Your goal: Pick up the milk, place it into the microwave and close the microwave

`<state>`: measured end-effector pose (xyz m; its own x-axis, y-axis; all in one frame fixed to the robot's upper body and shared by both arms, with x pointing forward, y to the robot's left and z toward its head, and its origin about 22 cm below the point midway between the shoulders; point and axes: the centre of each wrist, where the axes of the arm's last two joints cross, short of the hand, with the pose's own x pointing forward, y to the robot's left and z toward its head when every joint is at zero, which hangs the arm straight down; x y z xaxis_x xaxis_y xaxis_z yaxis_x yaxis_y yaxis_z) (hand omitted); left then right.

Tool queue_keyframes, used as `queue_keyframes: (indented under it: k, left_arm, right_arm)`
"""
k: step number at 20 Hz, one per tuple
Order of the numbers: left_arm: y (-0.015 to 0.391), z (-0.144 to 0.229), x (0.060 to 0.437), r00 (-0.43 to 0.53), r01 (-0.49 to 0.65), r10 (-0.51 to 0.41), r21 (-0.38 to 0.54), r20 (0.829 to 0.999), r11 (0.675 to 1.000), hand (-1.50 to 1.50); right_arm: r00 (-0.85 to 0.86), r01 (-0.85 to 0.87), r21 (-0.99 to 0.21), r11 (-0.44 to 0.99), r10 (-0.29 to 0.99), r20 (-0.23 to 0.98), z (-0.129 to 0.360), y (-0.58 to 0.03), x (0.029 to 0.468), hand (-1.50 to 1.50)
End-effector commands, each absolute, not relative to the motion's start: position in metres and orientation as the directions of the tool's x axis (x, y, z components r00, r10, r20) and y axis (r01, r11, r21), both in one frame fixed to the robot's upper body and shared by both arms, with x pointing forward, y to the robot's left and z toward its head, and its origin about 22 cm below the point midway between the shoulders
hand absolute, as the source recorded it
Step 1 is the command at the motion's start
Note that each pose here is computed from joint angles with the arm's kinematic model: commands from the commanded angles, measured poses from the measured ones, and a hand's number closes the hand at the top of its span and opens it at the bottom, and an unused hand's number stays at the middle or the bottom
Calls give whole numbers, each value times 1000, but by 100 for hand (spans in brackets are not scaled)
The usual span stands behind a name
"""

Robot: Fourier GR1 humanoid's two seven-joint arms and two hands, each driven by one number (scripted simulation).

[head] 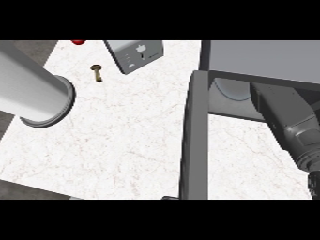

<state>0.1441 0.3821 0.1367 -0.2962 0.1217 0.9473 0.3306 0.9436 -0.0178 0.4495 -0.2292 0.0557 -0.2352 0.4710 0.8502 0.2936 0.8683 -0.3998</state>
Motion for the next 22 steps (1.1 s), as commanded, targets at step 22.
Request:
queue_keyframes:
  k: [22]
  left_arm:
    - [327,70,143,-139,568,198,-86,970,819,-150]
  right_arm:
    - [-290,-2,-148,989,141,947,15,-220,431,-150]
